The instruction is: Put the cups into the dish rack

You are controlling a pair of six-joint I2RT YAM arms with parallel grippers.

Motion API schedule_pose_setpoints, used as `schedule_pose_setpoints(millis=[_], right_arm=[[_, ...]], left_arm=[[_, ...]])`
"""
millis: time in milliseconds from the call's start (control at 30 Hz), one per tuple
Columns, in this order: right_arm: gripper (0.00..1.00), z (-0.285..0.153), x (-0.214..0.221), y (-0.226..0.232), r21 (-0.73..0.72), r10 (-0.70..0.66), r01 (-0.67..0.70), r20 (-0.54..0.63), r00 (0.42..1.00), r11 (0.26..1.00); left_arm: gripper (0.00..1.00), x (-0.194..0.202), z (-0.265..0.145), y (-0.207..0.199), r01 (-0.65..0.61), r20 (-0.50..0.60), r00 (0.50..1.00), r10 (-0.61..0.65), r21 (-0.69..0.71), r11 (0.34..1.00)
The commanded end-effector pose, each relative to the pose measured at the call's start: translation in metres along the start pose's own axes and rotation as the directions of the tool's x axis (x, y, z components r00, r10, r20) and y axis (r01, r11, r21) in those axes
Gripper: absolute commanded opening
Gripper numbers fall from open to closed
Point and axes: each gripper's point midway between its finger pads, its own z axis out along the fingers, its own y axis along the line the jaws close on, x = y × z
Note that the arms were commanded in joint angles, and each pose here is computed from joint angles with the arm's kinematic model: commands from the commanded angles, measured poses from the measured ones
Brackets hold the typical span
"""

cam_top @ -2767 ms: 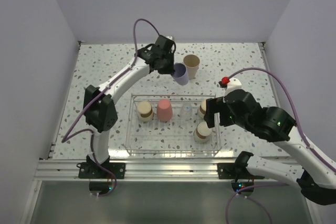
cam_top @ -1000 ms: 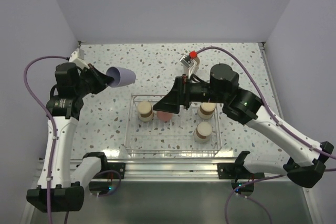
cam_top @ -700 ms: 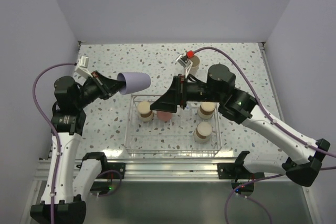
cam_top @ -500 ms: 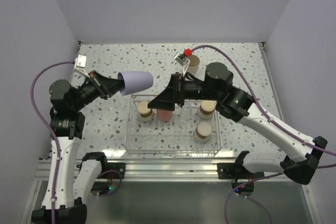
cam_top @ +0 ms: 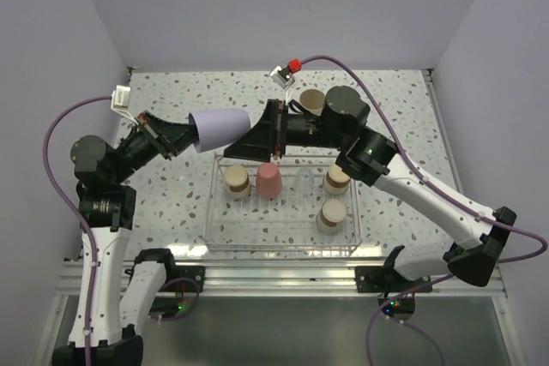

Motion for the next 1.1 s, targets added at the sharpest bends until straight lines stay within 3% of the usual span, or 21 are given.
schedule_pose_setpoints(millis=[0, 333, 600, 767, 1067], right_arm=[[0.98, 0.007, -0.019, 0.022, -0.077, -0.024, 0.027, 0.050, 0.998, 0.997], [0.98, 0.011, -0.026, -0.002, 0.002, -0.025, 0.025, 0.079, 0.997, 1.000], [0.98, -0.004, -0.082, 0.021, -0.196, 0.062, -0.013, 0.249, 0.967, 0.981], [0.98, -0.006, -0.091, 0.035, -0.305, 0.114, -0.030, 0.264, 0.958, 0.952], [0.98, -0.002, -0.090, 0.032, -0.312, 0.134, -0.054, 0.241, 0.961, 0.949]], left_arm=[[0.00, -0.015, -0.003, -0.042, -0.067, 0.020, 0.998, 0.065, 0.119, 0.991], [0.00, -0.031, -0.002, -0.074, -0.103, 0.015, 0.995, 0.102, 0.177, 0.979], [0.00, -0.031, -0.002, -0.080, -0.099, 0.003, 0.995, 0.100, 0.203, 0.974], [0.00, -0.030, -0.001, -0.077, -0.081, -0.002, 0.997, 0.083, 0.210, 0.974], [0.00, -0.039, 0.005, -0.073, -0.083, 0.024, 0.997, 0.080, 0.204, 0.975]])
